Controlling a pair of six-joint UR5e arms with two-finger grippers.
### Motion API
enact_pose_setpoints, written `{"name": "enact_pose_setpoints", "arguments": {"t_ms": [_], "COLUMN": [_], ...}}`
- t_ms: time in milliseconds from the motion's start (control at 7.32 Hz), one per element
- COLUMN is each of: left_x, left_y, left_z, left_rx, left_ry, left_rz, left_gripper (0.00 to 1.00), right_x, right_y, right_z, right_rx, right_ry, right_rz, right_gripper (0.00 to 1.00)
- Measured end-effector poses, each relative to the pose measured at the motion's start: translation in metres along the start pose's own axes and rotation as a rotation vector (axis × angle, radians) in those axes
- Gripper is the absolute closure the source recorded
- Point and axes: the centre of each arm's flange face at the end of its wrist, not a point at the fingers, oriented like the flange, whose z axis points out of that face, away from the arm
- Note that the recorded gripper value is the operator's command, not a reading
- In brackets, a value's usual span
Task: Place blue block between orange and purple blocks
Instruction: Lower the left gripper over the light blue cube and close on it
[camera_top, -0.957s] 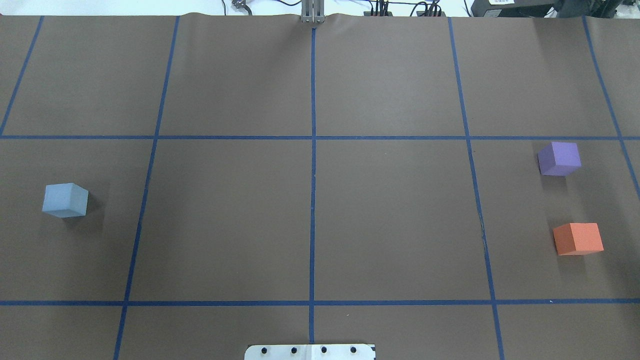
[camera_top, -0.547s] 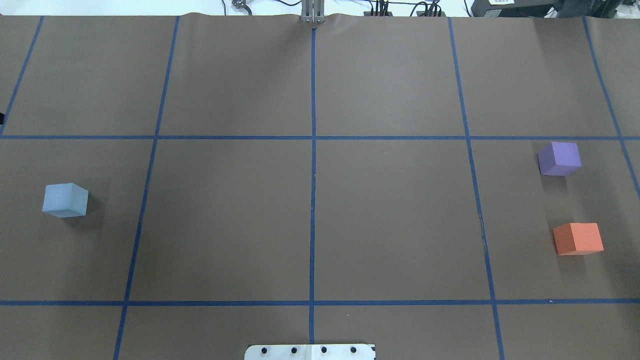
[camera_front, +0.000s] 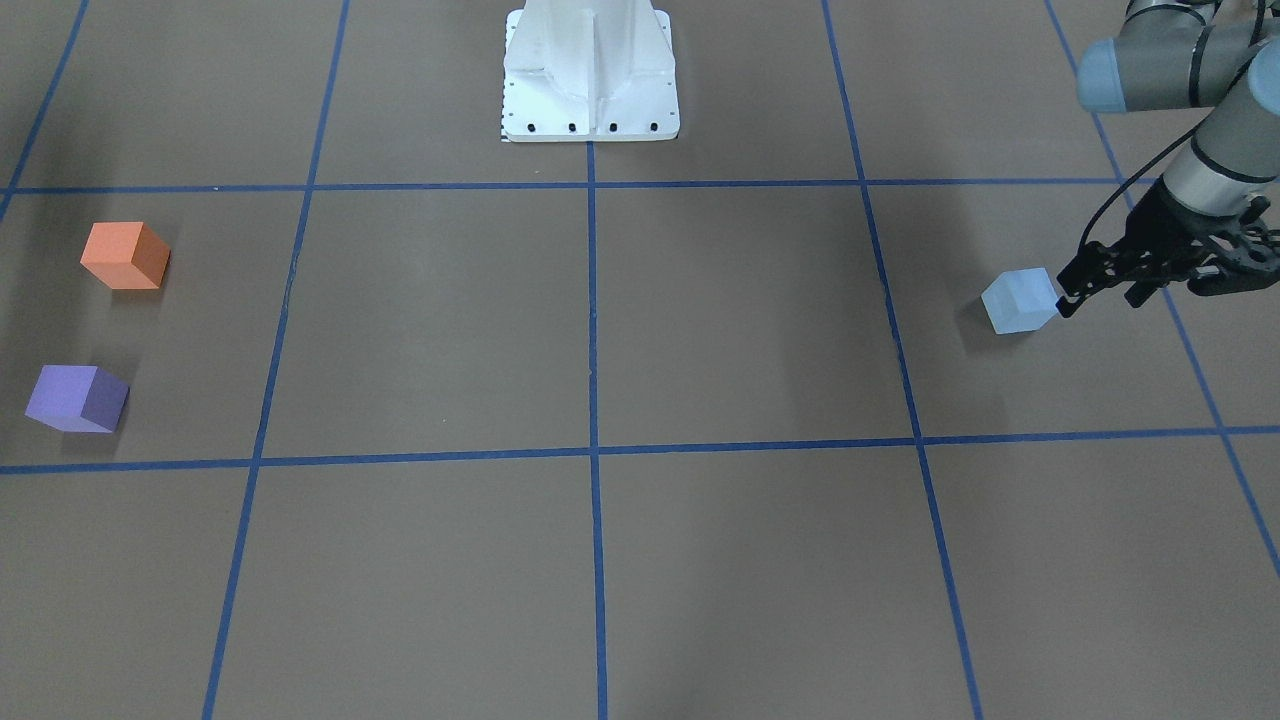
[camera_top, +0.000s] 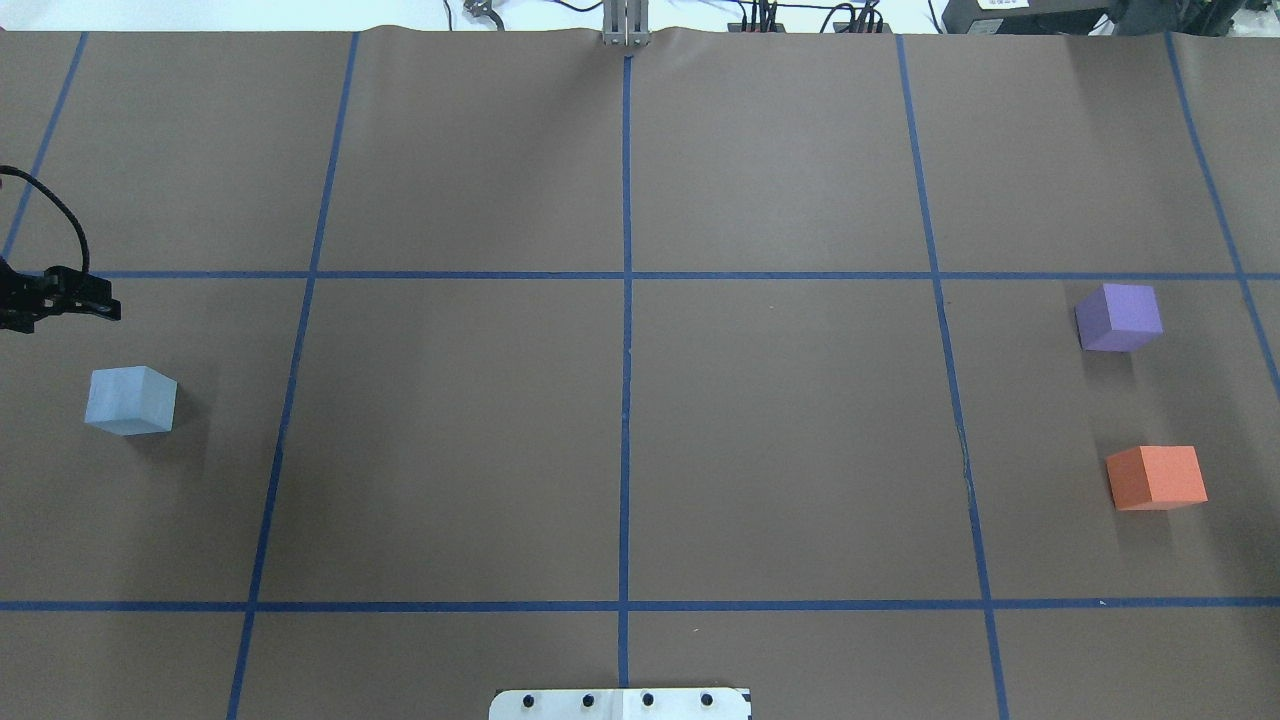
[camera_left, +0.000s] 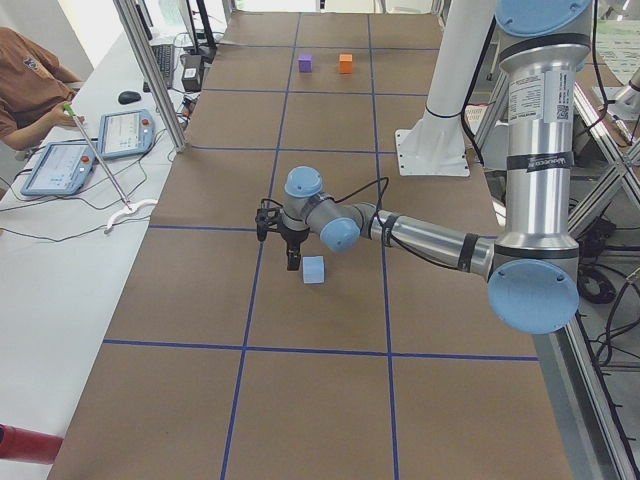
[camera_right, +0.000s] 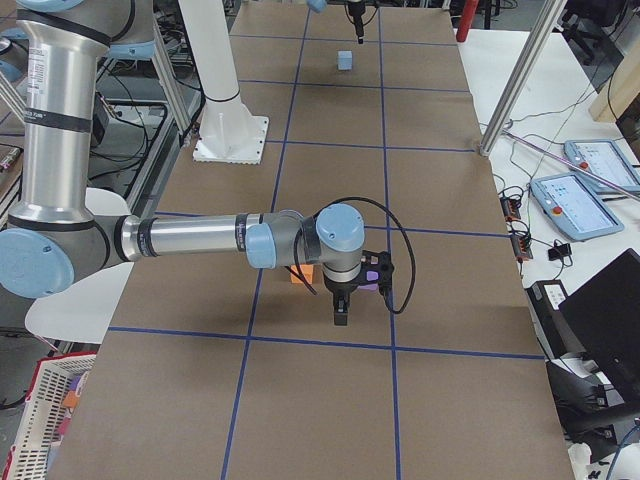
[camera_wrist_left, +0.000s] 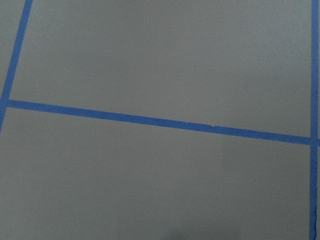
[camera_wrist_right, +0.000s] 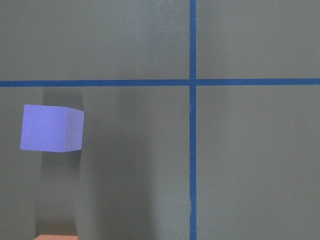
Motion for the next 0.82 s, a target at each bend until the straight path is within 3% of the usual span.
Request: {"name": "enact_pose_setpoints", "arguments": {"t_ms": [820], "left_x": [0.014], "left_y": [0.04], "left_z": [0.044], "left_rx": [-0.047], "left_ry": [-0.05], "left_rz": [0.051], "left_gripper": [0.0], "right_x": [0.001], "right_y": [0.001], "right_z": [0.002], "right_rx": [-0.004], "right_ry": [-0.003], "right_rz": [0.004], "right_gripper": [0.0]}}
